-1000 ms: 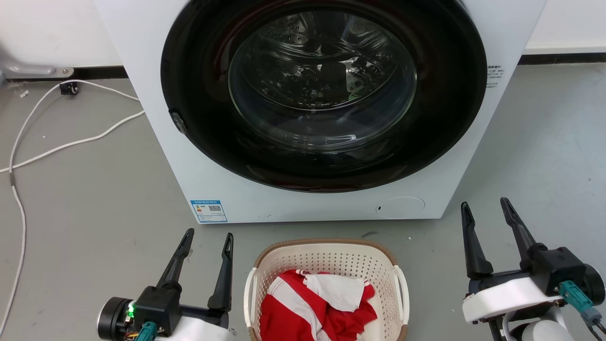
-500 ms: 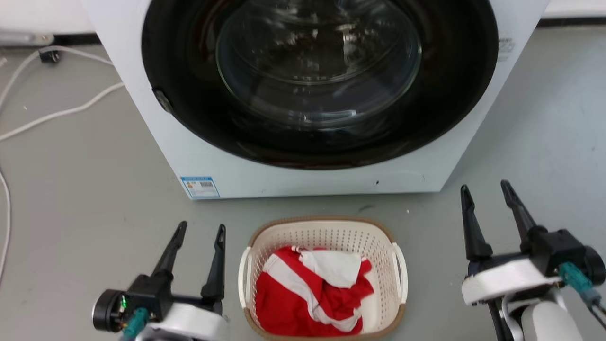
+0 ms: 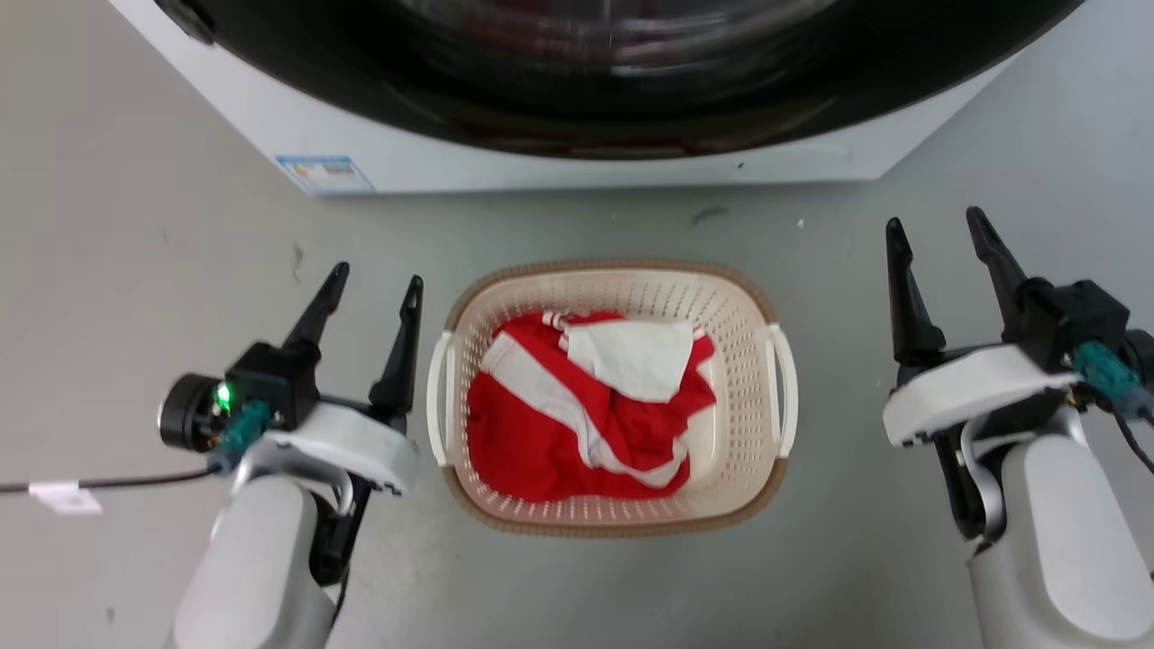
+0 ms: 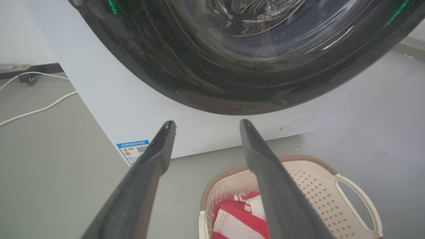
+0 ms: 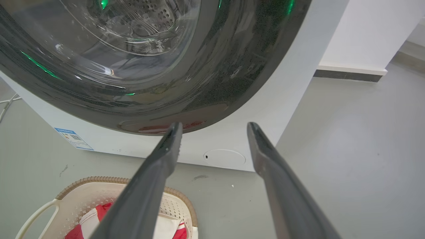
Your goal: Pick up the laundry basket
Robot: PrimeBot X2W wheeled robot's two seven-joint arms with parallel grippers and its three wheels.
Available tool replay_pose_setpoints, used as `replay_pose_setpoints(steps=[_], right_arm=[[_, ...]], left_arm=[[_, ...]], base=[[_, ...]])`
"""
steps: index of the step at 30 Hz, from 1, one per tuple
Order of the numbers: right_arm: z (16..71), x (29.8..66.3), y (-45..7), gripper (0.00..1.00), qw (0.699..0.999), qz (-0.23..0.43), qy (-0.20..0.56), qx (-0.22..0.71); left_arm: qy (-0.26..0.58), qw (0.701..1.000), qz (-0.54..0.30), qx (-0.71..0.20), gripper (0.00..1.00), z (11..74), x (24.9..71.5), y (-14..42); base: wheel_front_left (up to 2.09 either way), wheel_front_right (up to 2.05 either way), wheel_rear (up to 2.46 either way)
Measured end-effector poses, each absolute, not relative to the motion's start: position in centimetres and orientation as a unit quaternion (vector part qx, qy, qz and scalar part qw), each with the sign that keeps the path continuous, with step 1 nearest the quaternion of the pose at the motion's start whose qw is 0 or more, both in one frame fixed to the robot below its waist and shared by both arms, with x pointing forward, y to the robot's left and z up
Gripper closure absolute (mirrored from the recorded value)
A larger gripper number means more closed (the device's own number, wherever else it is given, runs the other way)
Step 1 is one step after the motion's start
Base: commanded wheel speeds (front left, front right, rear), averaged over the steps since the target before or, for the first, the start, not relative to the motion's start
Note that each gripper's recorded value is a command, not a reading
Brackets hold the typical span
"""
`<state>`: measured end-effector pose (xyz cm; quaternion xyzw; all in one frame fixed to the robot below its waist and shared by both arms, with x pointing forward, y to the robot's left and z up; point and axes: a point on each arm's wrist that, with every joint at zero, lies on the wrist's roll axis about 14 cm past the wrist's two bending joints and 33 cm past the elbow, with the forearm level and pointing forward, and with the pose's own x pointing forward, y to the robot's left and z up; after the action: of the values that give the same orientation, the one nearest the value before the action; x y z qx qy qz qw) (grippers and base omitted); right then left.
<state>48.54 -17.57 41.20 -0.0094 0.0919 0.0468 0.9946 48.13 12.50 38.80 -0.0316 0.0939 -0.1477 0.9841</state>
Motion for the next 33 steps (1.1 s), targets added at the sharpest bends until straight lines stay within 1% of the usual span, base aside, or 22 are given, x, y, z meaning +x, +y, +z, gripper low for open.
replay_pose_setpoints(steps=[3,7,13,22,27,29,33], right_arm=[[37.5,49.3,-17.2,0.00,0.989,0.050,0.141,0.004],[32.8,49.7,-16.6,0.00,0.977,0.056,0.206,0.014],[26.4,48.9,-16.1,0.00,0.950,0.062,0.305,0.015],[19.5,46.6,-15.0,0.00,0.899,0.073,0.431,0.023],[16.9,45.7,-14.6,0.00,0.867,0.081,0.491,0.017],[16.1,45.2,-14.3,0.00,0.854,0.079,0.514,0.029],[14.7,44.4,-13.3,0.00,0.829,0.093,0.550,0.028]], left_arm=[[0.143,0.977,-0.153,-0.028,0.00,34.9,48.7,12.9],[0.216,0.962,-0.167,-0.019,0.00,29.7,48.2,13.0],[0.304,0.935,-0.184,-0.016,0.00,24.1,47.4,12.7],[0.387,0.901,-0.197,-0.013,0.00,19.7,46.3,12.6],[0.419,0.885,-0.202,-0.011,0.00,18.1,46.0,12.7],[0.440,0.876,-0.199,-0.014,0.00,17.4,45.6,12.8],[0.463,0.861,-0.209,-0.008,0.00,16.4,45.3,12.8]], base=[[0.00,0.00,0.00],[0.00,0.00,0.00],[0.00,0.00,0.00],[0.00,0.00,0.00],[0.00,0.00,0.00],[0.00,0.00,0.00],[0.00,0.00,0.00]])
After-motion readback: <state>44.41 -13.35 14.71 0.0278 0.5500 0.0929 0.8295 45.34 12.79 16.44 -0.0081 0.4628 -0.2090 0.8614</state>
